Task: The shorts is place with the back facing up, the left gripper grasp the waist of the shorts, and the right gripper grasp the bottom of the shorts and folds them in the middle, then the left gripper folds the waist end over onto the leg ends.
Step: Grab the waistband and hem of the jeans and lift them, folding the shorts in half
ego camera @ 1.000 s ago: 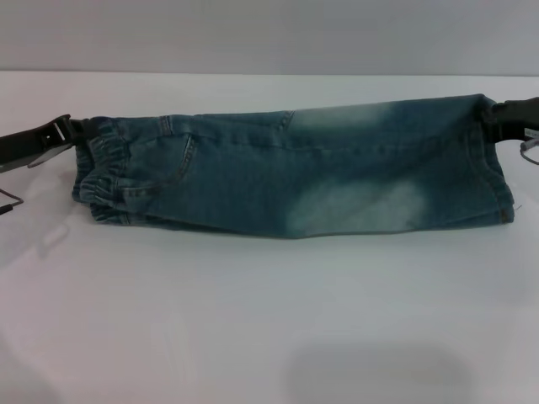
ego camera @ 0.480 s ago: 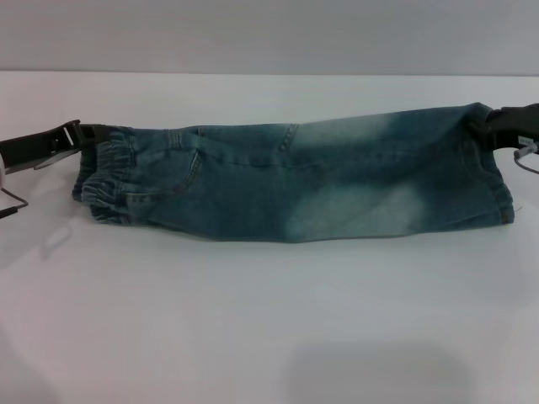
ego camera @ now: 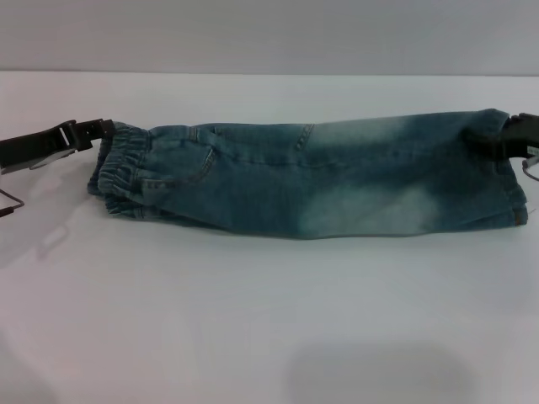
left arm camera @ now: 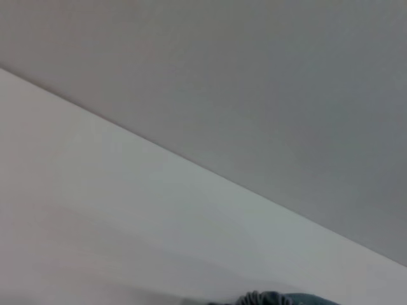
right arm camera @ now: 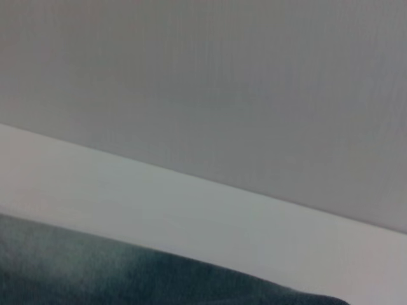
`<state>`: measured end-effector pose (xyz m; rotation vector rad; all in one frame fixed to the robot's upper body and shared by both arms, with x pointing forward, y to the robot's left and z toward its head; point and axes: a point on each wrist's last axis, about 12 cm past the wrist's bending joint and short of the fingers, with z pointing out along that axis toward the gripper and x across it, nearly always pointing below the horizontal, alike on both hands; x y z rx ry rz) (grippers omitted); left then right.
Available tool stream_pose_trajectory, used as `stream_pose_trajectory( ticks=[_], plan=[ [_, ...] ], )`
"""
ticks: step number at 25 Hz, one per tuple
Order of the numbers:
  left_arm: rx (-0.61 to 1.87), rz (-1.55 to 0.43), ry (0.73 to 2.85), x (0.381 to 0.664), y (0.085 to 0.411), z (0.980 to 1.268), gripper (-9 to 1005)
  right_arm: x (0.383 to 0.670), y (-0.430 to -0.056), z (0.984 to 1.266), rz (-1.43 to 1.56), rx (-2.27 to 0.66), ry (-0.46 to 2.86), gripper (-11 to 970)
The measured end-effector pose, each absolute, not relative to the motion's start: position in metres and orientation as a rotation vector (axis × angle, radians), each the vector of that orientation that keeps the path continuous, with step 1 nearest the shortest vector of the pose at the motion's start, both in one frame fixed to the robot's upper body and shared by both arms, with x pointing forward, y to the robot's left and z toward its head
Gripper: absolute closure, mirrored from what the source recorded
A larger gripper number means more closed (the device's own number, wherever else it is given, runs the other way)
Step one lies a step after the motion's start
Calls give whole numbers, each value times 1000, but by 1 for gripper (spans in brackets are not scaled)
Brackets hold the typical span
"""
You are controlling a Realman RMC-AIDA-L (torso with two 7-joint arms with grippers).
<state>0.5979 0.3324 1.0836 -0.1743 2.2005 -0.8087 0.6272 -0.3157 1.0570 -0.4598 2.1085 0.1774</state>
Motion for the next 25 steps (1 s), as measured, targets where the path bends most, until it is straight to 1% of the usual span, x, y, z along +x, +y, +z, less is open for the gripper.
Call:
stream_pose_trajectory(
  ticks=[2, 7, 12, 19, 25],
  plan=[
    [-172, -810, 2199, 598, 332, 1084, 534, 625, -316, 1056, 183, -462, 2112, 481],
    [-168, -809, 2197, 598, 333, 1085, 336, 623, -310, 1052, 225, -485, 2119, 374],
    [-164, -819, 2195, 599, 331, 1085, 169, 623, -307, 1056, 292, -458, 2121, 375],
    [-158, -843, 2196, 596, 331, 1086, 199, 621, -324, 1082, 435, -337, 2112, 377],
    [-134, -873, 2197, 594, 332, 1089, 224, 616, -341, 1092, 399, -299, 2255, 379]
  ],
)
